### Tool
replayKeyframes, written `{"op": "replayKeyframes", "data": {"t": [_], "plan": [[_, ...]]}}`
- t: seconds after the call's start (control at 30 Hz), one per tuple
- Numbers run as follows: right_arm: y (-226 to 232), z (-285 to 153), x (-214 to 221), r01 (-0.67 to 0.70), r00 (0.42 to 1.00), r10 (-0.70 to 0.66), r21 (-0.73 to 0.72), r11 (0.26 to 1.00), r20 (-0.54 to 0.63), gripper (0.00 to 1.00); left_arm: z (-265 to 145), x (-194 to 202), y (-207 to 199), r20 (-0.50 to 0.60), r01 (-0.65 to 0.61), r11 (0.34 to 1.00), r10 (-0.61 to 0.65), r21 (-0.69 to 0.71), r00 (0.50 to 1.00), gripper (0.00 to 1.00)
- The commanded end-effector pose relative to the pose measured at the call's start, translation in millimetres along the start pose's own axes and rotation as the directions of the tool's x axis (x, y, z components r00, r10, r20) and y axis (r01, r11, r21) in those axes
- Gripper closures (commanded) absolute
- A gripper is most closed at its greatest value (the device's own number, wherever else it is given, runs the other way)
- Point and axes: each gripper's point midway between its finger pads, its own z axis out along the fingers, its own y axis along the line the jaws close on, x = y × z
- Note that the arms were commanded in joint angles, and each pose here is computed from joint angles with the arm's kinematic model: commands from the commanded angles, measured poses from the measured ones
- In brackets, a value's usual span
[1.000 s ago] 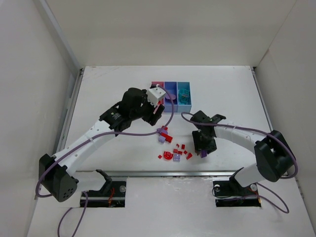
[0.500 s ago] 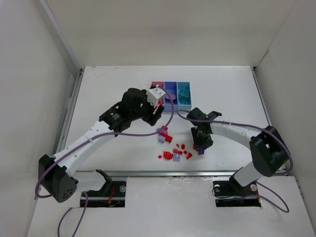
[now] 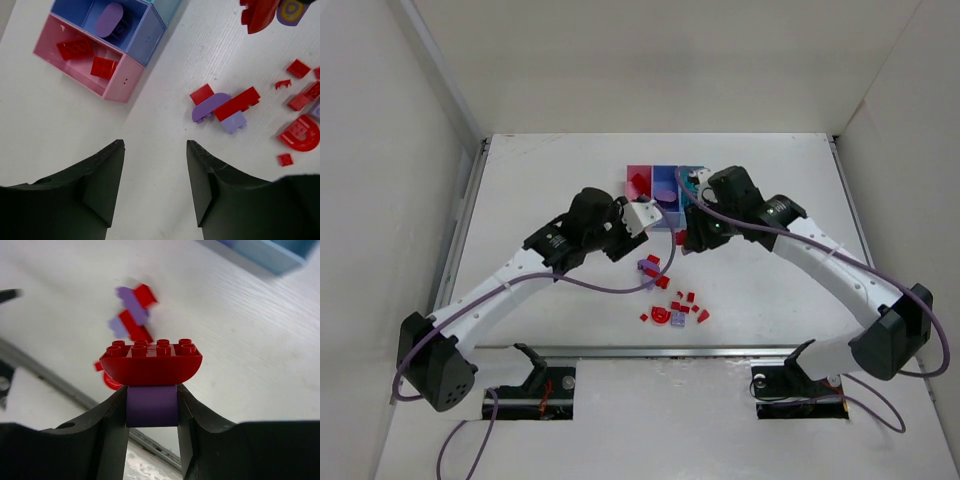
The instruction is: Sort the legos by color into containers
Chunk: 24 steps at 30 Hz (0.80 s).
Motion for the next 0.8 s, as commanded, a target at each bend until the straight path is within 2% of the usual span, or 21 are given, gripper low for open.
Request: {"op": "replayKeyframes", "data": {"t": [0.0,0.03,0.07,0.13,0.17,0.2,0.23,0.3,0.33,0.37,0.5,0.53,0.63,0.67,0.77], "plan": [[49,-11,-31,0.152,0.987,-0.13,-0.265,0.952,0.096,1.0,-6,6,3,0.018,-0.257,0.966,0.257,0.002,0.966,0.51],[53,-10,-32,0.173,0.984,-0.151,-0.295,0.94,0.095,1.0,-20,-10,11,0.095,-0.312,0.948,0.317,-0.059,0.944,0.51],[58,-11,-35,0.176,0.984,-0.153,-0.318,0.932,0.097,1.0,-20,-2,2,0.126,-0.367,0.929,0.369,-0.045,0.921,0.49],[67,-15,-43,0.197,0.979,-0.166,-0.356,0.913,0.116,1.0,-32,-17,4,0.219,-0.457,0.882,0.472,-0.119,0.854,0.42],[69,-13,-45,0.197,0.98,-0.167,-0.366,0.91,0.113,1.0,-50,-44,5,0.327,-0.47,0.86,0.511,-0.2,0.795,0.27],[75,-17,-46,0.202,0.979,-0.168,-0.396,0.896,0.119,1.0,-50,-44,0,0.352,-0.49,0.848,0.53,-0.204,0.771,0.23],[79,-18,-49,0.204,0.978,-0.169,-0.414,0.887,0.12,1.0,-54,-52,-1,0.368,-0.539,0.811,0.585,-0.229,0.723,0.2],[84,-19,-51,0.198,0.98,-0.162,-0.438,0.877,0.117,1.0,-58,-61,-6,0.391,-0.587,0.774,0.63,-0.239,0.671,0.17],[83,-15,-50,0.192,0.981,-0.162,-0.438,0.878,0.107,1.0,-53,-60,-9,0.393,-0.602,0.766,0.637,-0.225,0.663,0.15],[87,-14,-48,0.185,0.983,-0.161,-0.445,0.877,0.091,1.0,-51,-64,-7,0.39,-0.61,0.758,0.646,-0.229,0.656,0.15],[94,-14,-48,0.152,0.988,-0.133,-0.461,0.874,0.074,1.0,-46,-61,-16,0.38,-0.739,0.645,0.744,-0.196,0.549,0.22],[97,-13,-46,0.142,0.99,-0.127,-0.479,0.866,0.065,1.0,-47,-66,-23,0.402,-0.776,0.596,0.774,-0.207,0.489,0.23],[103,-15,-48,0.126,0.992,-0.106,-0.512,0.85,0.07,1.0,-41,-62,-34,0.423,-0.816,0.549,0.793,-0.181,0.439,0.24],[103,-15,-48,0.126,0.992,-0.106,-0.512,0.85,0.07,1.0,-42,-64,-33,0.415,-0.835,0.513,0.816,-0.199,0.402,0.24],[108,-14,-48,0.123,0.992,-0.106,-0.518,0.846,0.063,1.0,-35,-62,-36,0.415,-0.85,0.489,0.827,-0.196,0.38,0.24]]}}
